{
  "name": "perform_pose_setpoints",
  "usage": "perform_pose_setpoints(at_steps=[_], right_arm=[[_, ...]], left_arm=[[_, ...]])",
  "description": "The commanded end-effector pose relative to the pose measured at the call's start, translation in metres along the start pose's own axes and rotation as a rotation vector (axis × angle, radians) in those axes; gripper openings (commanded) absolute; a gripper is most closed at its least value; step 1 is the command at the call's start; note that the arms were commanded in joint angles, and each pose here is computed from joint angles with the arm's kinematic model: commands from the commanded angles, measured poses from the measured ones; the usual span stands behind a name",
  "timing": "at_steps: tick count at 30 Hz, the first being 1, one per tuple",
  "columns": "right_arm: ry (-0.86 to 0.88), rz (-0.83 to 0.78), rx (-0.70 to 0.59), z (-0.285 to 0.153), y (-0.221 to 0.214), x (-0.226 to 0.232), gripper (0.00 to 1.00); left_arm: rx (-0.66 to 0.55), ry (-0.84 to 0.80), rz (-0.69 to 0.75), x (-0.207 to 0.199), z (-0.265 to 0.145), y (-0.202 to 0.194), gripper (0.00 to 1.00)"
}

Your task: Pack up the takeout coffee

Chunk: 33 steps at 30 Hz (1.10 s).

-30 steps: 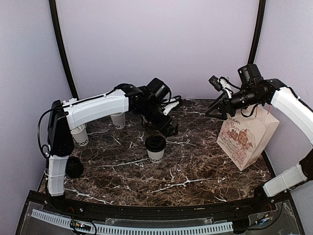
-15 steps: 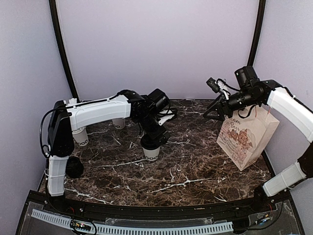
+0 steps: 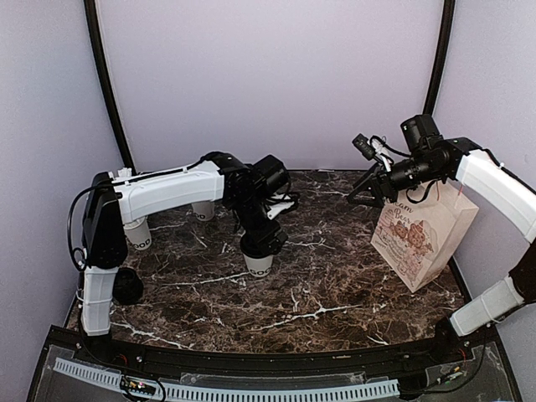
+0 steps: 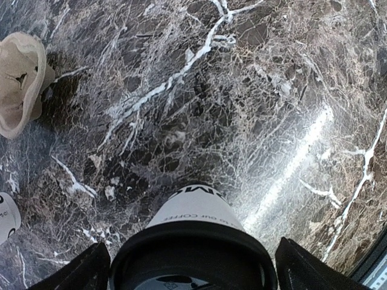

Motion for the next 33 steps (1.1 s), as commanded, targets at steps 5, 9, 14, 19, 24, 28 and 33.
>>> perform_pose_setpoints(at_steps=[5, 9, 14, 19, 24, 28, 33], right_arm=[[0.019, -0.017, -0.024, 0.001, 0.001, 0.000, 0.72], [0.013, -0.023, -0.029, -0.001, 0.000, 0.001, 0.72], [0.013, -0.025, -0.031, -0.002, 0.000, 0.002, 0.72], [0.021, -0.026, -0.036, -0.001, 0.000, 0.002, 0.72], [0.033, -0.022, -0.038, 0.001, 0.001, 0.002, 0.72], [0.038, -0.015, -0.039, 0.002, 0.001, 0.001, 0.72], [0.039, -0.010, -0.039, 0.004, 0.002, 0.000, 0.72]], left_arm=[[0.056, 0.007, -0.098, 0.015, -0.008, -0.009, 0.87], [0.088, 0.026, -0.126, 0.022, -0.014, -0.018, 0.83], [0.108, 0.079, -0.197, 0.044, -0.032, -0.042, 0.81], [0.146, 0.163, -0.307, 0.078, -0.048, -0.086, 0.80], [0.207, 0.249, -0.436, 0.114, -0.055, -0.132, 0.79], [0.214, 0.234, -0.491, 0.122, -0.053, -0.153, 0.80], [0.203, 0.218, -0.500, 0.122, -0.050, -0.154, 0.89]])
Point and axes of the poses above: each gripper's point midway between its finger pads, its own z axis out along the fingers, its own x axis along the line the jaws close on, y = z × x, the point moved 7 cm from there along -z, back along the fingers, and after that the axes turned 3 degrees about z, right-handed, at the moved point
